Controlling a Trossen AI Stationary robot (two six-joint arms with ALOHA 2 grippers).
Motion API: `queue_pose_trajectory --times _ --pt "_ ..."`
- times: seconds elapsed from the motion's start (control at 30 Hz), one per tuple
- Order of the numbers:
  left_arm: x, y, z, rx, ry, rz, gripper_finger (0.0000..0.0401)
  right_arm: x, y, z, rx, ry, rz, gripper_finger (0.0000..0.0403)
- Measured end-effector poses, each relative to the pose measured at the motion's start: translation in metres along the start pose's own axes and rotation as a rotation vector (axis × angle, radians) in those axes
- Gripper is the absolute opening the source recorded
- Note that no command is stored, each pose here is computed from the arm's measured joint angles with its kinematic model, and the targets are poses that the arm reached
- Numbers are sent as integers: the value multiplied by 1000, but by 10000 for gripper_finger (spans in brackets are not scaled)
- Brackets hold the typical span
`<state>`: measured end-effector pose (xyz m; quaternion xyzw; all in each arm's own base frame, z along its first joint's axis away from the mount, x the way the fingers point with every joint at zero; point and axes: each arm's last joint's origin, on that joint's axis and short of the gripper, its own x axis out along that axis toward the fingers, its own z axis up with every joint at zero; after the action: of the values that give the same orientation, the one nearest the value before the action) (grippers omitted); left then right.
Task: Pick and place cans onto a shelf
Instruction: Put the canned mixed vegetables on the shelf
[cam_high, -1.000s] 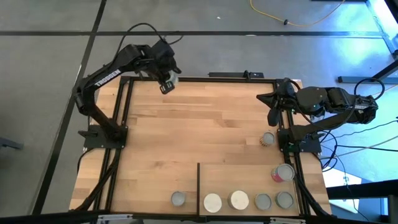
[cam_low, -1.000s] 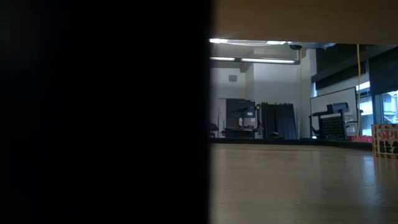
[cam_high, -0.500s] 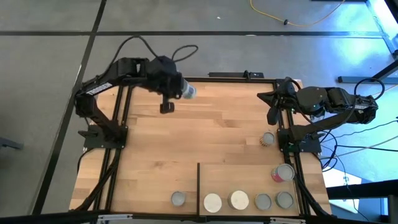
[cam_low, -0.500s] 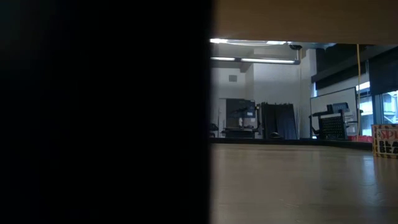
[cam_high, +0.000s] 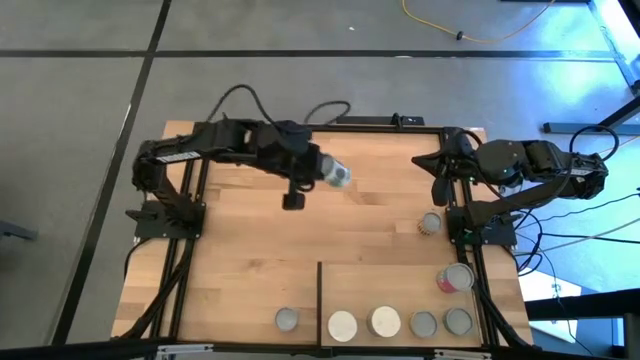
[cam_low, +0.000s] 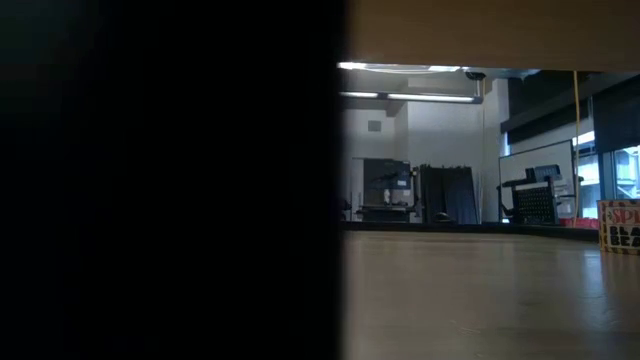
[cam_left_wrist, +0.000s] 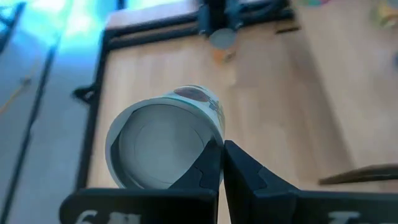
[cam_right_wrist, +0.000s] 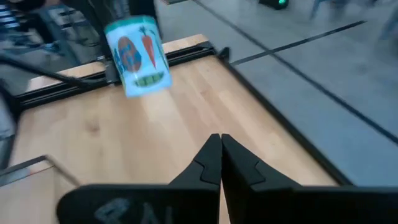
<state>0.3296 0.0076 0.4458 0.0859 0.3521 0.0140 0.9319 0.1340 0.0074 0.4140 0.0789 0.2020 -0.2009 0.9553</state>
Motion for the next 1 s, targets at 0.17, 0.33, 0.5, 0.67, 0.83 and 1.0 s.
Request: queue_pose_trajectory --times 0.17,0.33,0.5,0.67,0.83,1.0 --pt "32 -12 3 19 19 -130 0 0 3 -2 -52 40 107 11" --pt "66 -19 -2 77 80 -266 0 6 8 -2 -148 68 153 18" --pt "75 -22 -2 165 58 -364 0 19 15 -4 -244 113 159 20" --pt "78 -13 -2 187 25 -403 0 40 27 -7 -319 181 178 32" --pt "81 -3 -4 198 -12 -489 0 62 40 -9 -444 207 207 58" --pt "84 5 -6 214 -31 -528 0 82 53 -9 -560 194 248 68"
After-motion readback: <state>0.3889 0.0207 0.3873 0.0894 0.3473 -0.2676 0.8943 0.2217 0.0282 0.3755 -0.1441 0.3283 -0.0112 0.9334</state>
